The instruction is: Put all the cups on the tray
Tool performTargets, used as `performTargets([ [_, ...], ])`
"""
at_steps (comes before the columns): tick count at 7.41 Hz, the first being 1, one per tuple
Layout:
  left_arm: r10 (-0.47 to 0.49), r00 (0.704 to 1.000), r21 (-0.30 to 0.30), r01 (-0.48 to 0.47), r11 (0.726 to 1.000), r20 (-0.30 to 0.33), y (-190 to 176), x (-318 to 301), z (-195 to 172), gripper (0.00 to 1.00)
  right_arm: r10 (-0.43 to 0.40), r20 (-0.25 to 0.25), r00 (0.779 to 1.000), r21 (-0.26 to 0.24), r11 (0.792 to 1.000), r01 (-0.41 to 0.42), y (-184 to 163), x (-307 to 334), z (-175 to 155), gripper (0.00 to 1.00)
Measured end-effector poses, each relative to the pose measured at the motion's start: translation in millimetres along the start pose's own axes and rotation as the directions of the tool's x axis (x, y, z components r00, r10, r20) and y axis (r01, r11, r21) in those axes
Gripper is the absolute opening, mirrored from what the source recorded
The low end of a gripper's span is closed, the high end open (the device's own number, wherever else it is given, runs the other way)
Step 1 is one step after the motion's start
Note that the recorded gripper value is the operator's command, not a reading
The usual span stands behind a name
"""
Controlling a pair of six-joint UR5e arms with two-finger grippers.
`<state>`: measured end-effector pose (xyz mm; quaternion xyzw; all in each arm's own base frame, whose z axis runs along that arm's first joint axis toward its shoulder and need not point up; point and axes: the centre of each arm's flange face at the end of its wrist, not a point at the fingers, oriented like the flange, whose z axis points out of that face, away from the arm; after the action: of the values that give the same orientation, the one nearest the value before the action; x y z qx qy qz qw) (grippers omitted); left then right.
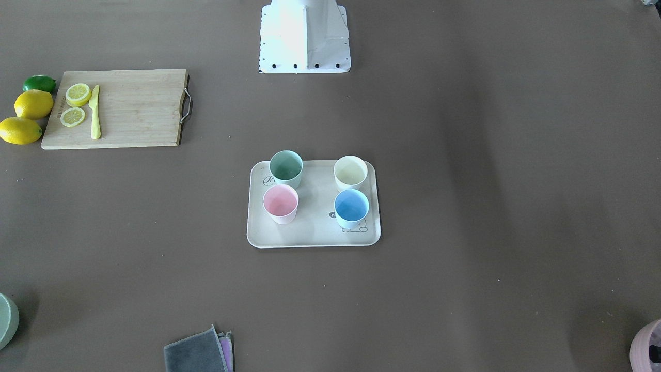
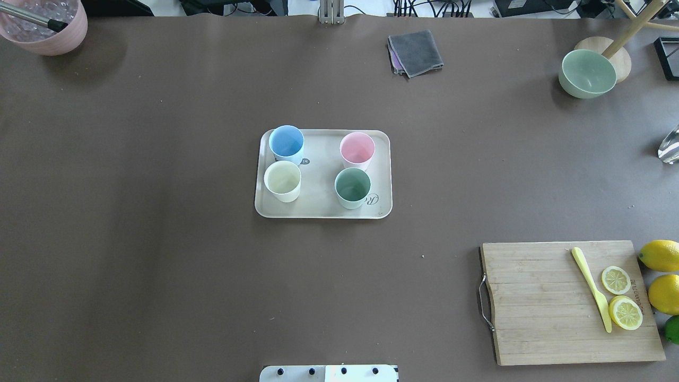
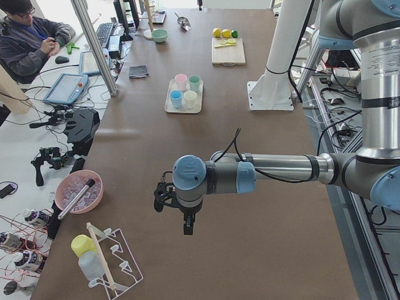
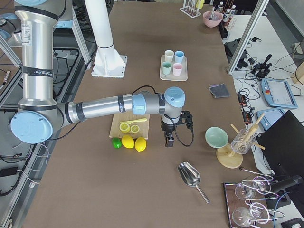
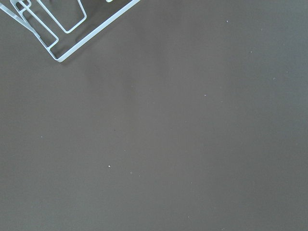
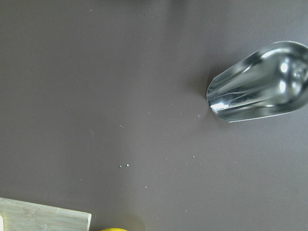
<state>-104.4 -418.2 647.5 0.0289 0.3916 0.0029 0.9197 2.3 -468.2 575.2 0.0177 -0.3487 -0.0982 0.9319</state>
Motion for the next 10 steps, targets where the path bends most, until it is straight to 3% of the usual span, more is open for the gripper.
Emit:
performTargets([
  [10,0.027,1.000,0.025,-0.027,0.999,0.002,-3.3,7.4,-7.3,0.98,0.026,0.000,1.000,-0.028,0.999,-0.026,33.9,11.6,10.2,1.00],
])
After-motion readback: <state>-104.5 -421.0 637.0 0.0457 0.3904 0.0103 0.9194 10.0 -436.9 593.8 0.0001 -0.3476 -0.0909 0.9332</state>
